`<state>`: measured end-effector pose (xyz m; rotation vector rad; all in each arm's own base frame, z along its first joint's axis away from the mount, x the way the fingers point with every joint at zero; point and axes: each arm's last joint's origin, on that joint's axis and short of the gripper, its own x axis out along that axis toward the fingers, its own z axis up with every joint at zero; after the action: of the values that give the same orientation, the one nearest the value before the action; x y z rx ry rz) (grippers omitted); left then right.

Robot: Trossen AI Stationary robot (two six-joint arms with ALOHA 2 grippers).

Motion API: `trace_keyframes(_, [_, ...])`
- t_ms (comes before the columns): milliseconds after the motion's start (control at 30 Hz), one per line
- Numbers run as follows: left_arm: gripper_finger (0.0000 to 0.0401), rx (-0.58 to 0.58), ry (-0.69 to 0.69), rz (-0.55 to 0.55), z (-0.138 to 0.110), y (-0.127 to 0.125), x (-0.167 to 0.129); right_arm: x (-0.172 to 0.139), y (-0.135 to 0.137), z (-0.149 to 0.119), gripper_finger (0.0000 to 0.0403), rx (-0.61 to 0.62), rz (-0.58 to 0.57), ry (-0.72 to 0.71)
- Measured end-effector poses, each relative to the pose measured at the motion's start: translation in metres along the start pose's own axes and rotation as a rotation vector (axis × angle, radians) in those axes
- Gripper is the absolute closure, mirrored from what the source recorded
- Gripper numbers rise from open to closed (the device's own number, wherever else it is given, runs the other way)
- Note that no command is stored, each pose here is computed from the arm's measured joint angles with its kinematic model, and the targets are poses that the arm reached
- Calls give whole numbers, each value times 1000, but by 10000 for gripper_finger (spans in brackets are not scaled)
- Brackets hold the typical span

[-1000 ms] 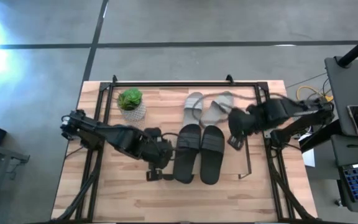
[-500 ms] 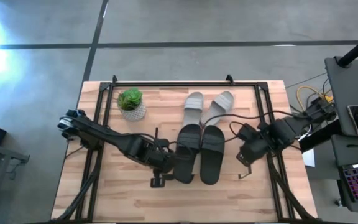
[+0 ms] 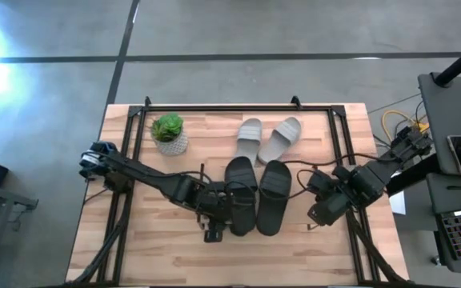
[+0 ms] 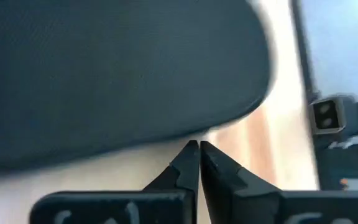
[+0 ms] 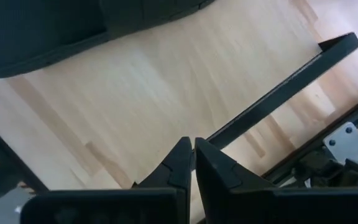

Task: Pick and place slides into the shelf
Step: Adjust the black slides on the shelf

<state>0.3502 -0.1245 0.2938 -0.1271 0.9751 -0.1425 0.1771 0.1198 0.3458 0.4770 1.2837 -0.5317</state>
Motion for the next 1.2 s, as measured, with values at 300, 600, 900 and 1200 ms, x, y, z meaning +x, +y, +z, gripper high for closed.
trace_keyframes(300, [401, -5, 119, 193, -20, 12, -35, 25, 8, 16, 390, -59, -24, -5])
trace_keyframes(600, [401, -104, 35, 325, -15, 30, -50, 50, -10, 47, 390, -62, -13, 42])
trace_keyframes(900, [401, -191, 59, 391, -15, 57, -45, 63, -8, 64, 390, -120, 101, 1])
trace_keyframes(1200, [401, -204, 31, 376, -18, 66, -31, 65, -18, 84, 390, -105, 103, -48])
